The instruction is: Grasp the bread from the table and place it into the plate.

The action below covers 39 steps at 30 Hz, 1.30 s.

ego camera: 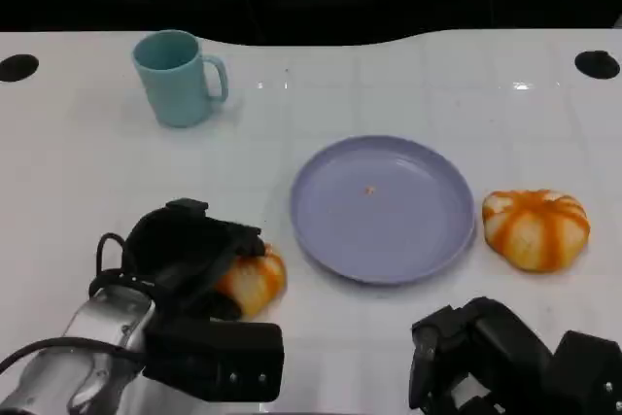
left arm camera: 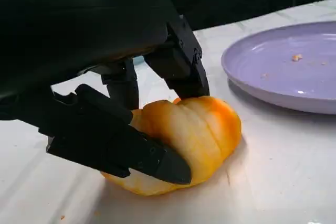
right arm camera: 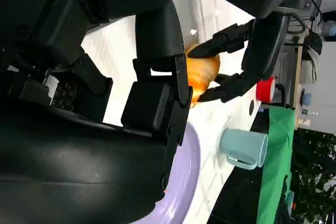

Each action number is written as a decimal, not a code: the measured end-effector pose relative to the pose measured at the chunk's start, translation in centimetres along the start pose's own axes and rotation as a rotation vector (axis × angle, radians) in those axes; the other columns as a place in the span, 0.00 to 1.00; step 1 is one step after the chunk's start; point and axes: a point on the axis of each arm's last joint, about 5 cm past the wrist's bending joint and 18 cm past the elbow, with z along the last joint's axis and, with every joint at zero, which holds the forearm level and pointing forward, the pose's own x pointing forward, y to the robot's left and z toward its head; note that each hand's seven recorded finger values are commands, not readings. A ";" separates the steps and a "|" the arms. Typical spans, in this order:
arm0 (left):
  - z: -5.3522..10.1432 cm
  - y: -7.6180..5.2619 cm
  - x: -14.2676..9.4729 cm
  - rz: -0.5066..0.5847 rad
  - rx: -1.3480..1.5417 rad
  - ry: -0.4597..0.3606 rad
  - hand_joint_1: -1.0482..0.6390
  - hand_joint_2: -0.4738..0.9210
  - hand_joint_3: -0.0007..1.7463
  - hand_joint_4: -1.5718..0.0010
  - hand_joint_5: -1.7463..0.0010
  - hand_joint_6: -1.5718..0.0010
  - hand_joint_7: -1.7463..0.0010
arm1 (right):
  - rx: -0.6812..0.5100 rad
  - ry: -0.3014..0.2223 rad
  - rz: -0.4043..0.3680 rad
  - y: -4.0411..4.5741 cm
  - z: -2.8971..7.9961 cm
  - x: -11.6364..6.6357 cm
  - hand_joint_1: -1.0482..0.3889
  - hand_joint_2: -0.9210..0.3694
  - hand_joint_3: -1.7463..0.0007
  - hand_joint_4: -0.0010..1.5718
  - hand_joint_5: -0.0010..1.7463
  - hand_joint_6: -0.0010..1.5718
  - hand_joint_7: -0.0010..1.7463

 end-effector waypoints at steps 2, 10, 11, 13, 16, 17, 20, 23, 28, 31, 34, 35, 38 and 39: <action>-0.1 -0.1 -0.2 0.028 0.000 -0.007 0.45 0.96 0.29 0.52 0.00 0.55 0.23 | 0.001 0.002 -0.001 0.00 0.0 0.0 0.00 0.60 0.26 0.98 0.74 1.00 0.60; -0.3 -0.2 -0.5 0.133 -0.008 -0.062 0.46 0.95 0.35 0.51 0.00 0.58 0.15 | 0.000 0.004 -0.008 0.03 0.0 0.0 0.00 0.63 0.22 0.99 0.74 1.00 0.62; -0.3 -0.2 -0.5 0.137 -0.011 -0.066 0.46 0.95 0.35 0.50 0.00 0.59 0.14 | 0.000 0.004 -0.010 0.03 0.0 0.0 0.00 0.64 0.22 0.99 0.74 1.00 0.62; -0.4 -0.1 -0.5 0.143 -0.017 -0.070 0.46 0.95 0.36 0.50 0.00 0.58 0.16 | -0.001 0.003 -0.013 0.03 0.1 0.1 0.00 0.64 0.21 0.99 0.74 1.00 0.61; -0.6 0.1 -0.6 0.154 -0.016 -0.076 0.45 0.95 0.37 0.49 0.00 0.55 0.21 | 0.000 0.005 -0.013 0.04 0.1 0.1 0.00 0.65 0.20 0.99 0.75 1.00 0.61; -0.7 0.2 -0.6 0.157 -0.014 -0.077 0.45 0.95 0.37 0.49 0.00 0.55 0.22 | 0.001 0.007 -0.014 0.04 0.1 0.1 0.00 0.65 0.20 0.99 0.75 1.00 0.62; -0.8 0.6 -0.6 0.175 -0.011 -0.077 0.45 0.94 0.36 0.49 0.00 0.54 0.23 | 0.001 0.012 -0.017 0.06 0.1 0.1 0.00 0.66 0.20 0.98 0.75 1.00 0.61; -0.9 1.1 -0.7 0.201 -0.005 -0.081 0.46 0.92 0.38 0.48 0.00 0.54 0.21 | 0.003 0.011 -0.017 0.13 0.2 0.1 0.00 0.65 0.20 0.98 0.75 1.00 0.61; -0.7 2.7 -1.3 0.280 -0.006 -0.086 0.46 0.86 0.46 0.49 0.00 0.49 0.28 | 0.003 0.010 -0.015 0.22 0.2 0.0 0.00 0.64 0.21 0.98 0.75 1.00 0.61; -0.7 3.5 -1.7 0.318 -0.014 -0.096 0.46 0.85 0.48 0.48 0.00 0.50 0.23 | 0.003 0.014 -0.015 0.26 0.3 0.0 0.00 0.65 0.21 0.98 0.75 1.00 0.62; -0.4 4.3 -1.9 0.351 -0.022 -0.116 0.46 0.84 0.47 0.48 0.00 0.53 0.15 | 0.002 0.014 -0.015 0.26 0.3 0.0 0.00 0.65 0.20 0.98 0.75 1.00 0.62; -0.2 4.5 -1.9 0.362 -0.021 -0.124 0.47 0.84 0.45 0.48 0.00 0.56 0.10 | 0.002 0.013 -0.015 0.26 0.3 0.0 0.00 0.65 0.20 0.98 0.75 1.00 0.62; 0.0 4.6 -1.8 0.372 -0.030 -0.152 0.46 0.83 0.42 0.50 0.00 0.60 0.05 | 0.002 0.013 -0.015 0.24 0.3 0.0 0.00 0.65 0.20 0.98 0.75 1.00 0.62; 0.2 4.6 -1.7 0.374 -0.034 -0.161 0.45 0.83 0.41 0.50 0.00 0.60 0.05 | 0.002 0.013 -0.015 0.23 0.3 0.0 0.00 0.64 0.21 0.98 0.75 1.00 0.62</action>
